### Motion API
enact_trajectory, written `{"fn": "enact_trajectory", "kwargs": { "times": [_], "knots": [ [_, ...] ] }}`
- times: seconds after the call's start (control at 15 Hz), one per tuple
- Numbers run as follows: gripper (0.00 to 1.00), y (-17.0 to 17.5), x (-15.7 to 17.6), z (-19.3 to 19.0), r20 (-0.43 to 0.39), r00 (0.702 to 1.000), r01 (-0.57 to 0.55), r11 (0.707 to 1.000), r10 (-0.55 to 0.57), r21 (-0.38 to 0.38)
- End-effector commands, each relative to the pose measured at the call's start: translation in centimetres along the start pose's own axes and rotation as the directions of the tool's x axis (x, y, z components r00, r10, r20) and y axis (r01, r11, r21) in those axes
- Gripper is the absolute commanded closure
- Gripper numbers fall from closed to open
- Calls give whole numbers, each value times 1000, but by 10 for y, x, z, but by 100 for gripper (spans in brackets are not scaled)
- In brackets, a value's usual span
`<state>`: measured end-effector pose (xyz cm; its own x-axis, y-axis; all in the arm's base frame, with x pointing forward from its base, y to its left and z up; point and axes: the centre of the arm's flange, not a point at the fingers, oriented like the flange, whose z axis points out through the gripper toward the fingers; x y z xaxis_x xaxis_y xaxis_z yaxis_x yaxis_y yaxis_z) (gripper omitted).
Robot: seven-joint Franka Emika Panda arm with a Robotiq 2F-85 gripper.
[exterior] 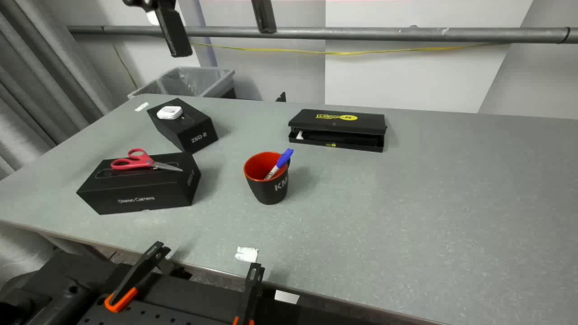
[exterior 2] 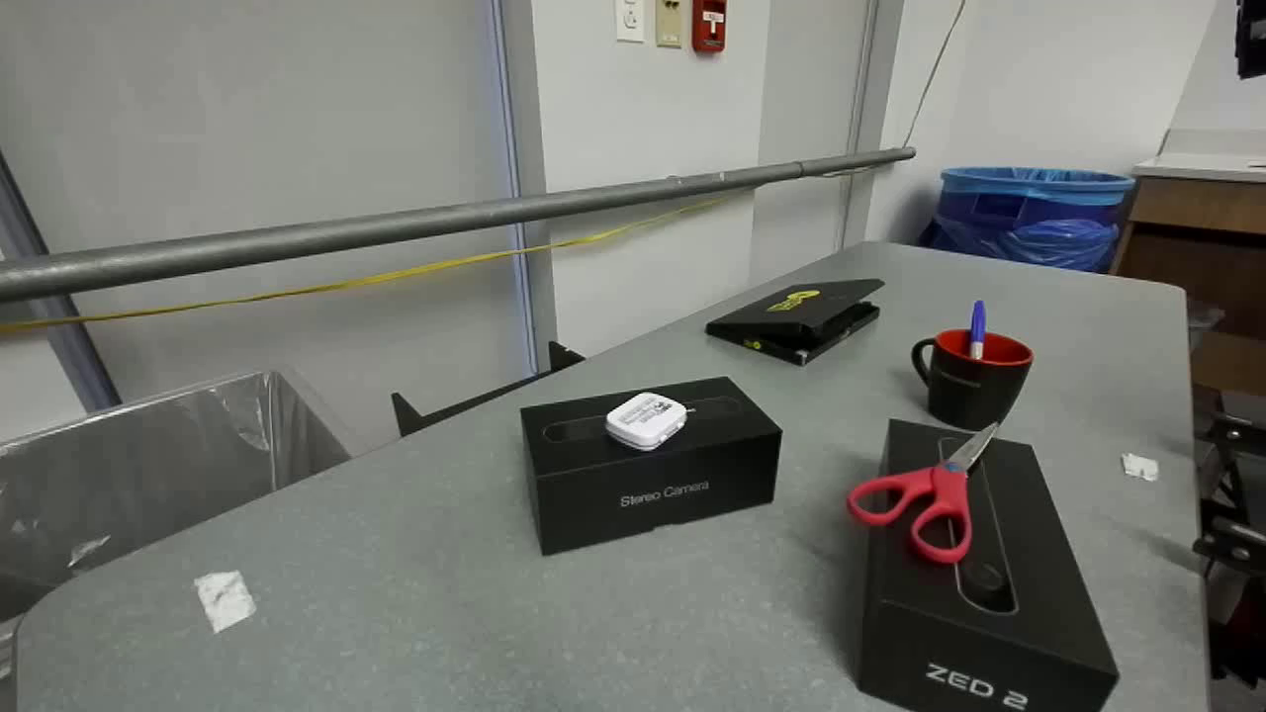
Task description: Put the blue sharpie on the table
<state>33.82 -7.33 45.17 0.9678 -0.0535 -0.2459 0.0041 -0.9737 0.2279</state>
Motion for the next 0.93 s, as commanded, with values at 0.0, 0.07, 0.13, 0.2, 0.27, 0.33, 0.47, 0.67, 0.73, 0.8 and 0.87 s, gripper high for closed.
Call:
{"fn": "enact_trajectory", "kwargs": {
  "times": [0.0,0.07,0.13,0.2,0.27,0.33,0.47,0.67,0.73,0.8,0.87],
  "knots": [
    [0,0,0,0,1,1000,0,1000,0,0],
    [0,0,0,0,1,1000,0,1000,0,0],
    [0,0,0,0,1,1000,0,1000,0,0],
    [0,0,0,0,1,1000,0,1000,0,0],
    [0,0,0,0,1,1000,0,1000,0,0],
    [0,0,0,0,1,1000,0,1000,0,0],
    [0,0,0,0,1,1000,0,1000,0,0],
    [0,-12,33,17,-73,992,-99,995,100,18],
    [0,-16,46,25,-89,988,-123,992,126,35],
    [0,-22,64,38,-137,976,-165,986,168,35],
    [0,-27,79,50,-148,971,-186,982,190,42]
  ]
}}
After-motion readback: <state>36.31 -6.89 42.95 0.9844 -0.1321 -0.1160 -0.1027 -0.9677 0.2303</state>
